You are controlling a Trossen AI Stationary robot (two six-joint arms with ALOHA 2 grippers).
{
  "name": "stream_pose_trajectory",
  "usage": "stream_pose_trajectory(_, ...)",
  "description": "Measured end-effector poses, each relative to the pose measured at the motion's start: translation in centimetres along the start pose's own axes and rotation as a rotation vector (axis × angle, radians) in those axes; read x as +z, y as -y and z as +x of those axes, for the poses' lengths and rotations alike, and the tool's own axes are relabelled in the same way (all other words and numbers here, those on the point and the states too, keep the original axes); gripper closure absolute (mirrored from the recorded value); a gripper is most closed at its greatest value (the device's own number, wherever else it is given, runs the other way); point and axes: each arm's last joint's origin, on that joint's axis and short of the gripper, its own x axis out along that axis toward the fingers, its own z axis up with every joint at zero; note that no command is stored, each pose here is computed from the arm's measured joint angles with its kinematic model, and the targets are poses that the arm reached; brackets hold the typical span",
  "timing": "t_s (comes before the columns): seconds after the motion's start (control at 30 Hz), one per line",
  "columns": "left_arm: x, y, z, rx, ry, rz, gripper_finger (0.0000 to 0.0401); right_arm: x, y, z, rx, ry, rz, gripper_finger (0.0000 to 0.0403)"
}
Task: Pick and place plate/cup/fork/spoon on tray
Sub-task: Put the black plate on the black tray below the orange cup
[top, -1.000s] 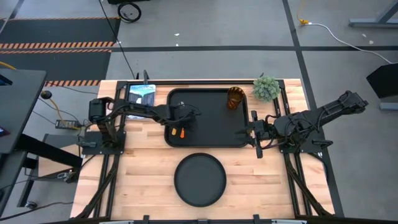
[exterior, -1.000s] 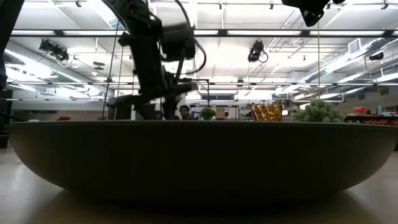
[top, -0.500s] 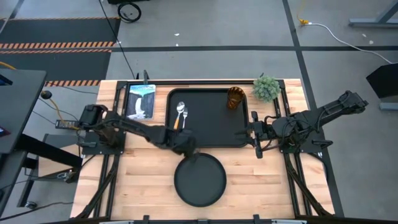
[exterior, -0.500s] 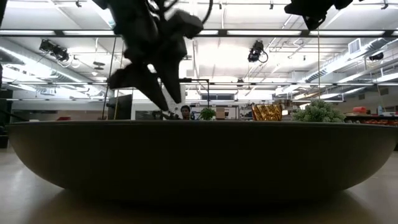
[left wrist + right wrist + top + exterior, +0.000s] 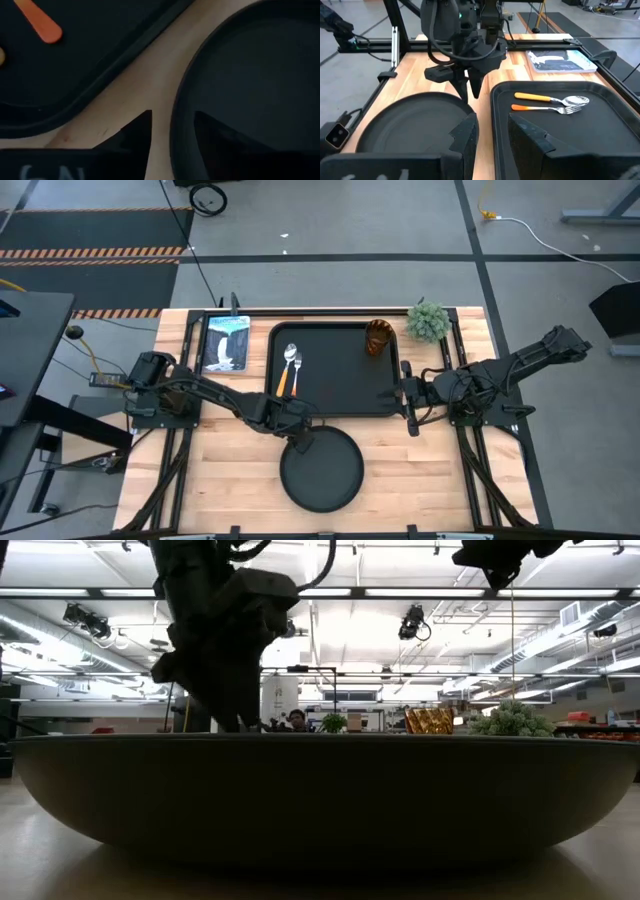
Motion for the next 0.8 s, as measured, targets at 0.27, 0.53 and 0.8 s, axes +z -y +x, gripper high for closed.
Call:
stream_pose_trajectory(0.27, 0.3, 0.0, 1.8, -0.042, -0.081, 0.081, 0.0229, 0.0, -0.2, 0.5, 0.01, 0.0, 0.007, 0.0287)
stream_pose_trajectory(0.53, 0.0, 0.0, 3.2, -0.045, -0.14, 0.115, 0.0247, 0.0, -0.4, 0.8, 0.029, -0.001, 0.002, 0.0287)
stream_pose_trajectory(0.8, 0.0, 0.0, 3.3, -0.045, -0.144, 0.099, 0.0298, 0.0, -0.4, 0.7, 0.037, 0.003, 0.003, 0.0287)
